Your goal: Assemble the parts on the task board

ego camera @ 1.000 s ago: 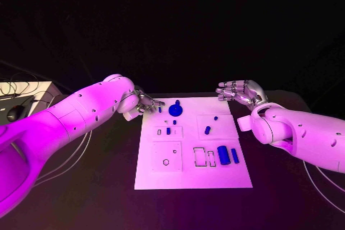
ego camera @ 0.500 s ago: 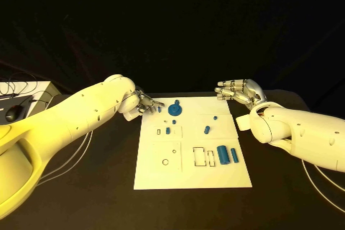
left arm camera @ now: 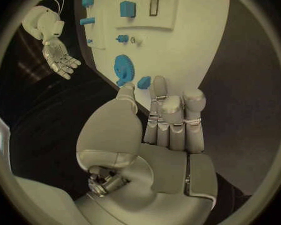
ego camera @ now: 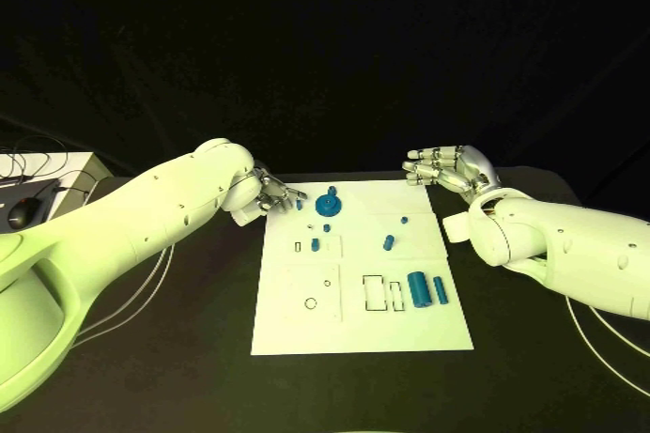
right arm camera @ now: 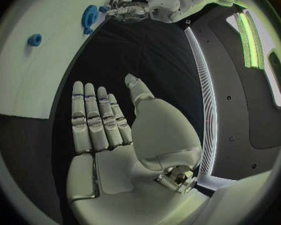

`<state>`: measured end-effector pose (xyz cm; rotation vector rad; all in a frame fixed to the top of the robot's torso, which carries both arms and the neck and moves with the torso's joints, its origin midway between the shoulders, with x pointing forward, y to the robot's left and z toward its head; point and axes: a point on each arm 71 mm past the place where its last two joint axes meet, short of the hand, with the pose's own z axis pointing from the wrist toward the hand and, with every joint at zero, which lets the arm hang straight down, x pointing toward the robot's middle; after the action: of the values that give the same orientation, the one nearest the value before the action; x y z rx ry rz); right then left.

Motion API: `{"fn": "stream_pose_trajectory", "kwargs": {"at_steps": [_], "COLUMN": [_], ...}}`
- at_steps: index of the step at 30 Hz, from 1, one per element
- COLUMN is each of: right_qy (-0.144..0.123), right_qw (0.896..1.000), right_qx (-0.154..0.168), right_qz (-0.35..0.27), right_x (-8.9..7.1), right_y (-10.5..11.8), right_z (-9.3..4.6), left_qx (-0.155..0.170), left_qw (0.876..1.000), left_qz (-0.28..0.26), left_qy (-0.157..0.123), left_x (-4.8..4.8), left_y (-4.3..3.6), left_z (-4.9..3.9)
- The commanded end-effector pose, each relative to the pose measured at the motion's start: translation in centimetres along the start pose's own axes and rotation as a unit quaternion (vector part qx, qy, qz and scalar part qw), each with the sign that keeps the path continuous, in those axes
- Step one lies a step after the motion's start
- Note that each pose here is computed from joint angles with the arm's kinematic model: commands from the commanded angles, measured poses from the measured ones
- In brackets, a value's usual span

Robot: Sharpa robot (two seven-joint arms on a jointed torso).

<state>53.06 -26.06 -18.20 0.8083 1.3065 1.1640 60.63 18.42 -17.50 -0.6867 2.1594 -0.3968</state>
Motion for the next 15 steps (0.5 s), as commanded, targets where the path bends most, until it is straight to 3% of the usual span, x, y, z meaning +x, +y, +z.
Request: {"fn": "stream_pose_trajectory", "kwargs": {"at_steps": [1, 15], "right_qy": [0.001, 0.001], "right_qw": [1.0, 1.0], "right_qx": [-0.008, -0.009], "right_qz": [0.0, 0.001], "right_x": [0.1, 0.09], "right_y": [0.2, 0.26], "right_z": [0.04, 0.04], "left_qx": [0.011, 0.011], "left_qw": [1.0, 1.0], "left_qz": [0.002, 0.001], "left_qy": [0.009, 0.018], "left_x": [0.16, 0.29], "left_y": [-0.45, -0.34], "left_z": [-0.08, 0.05]}}
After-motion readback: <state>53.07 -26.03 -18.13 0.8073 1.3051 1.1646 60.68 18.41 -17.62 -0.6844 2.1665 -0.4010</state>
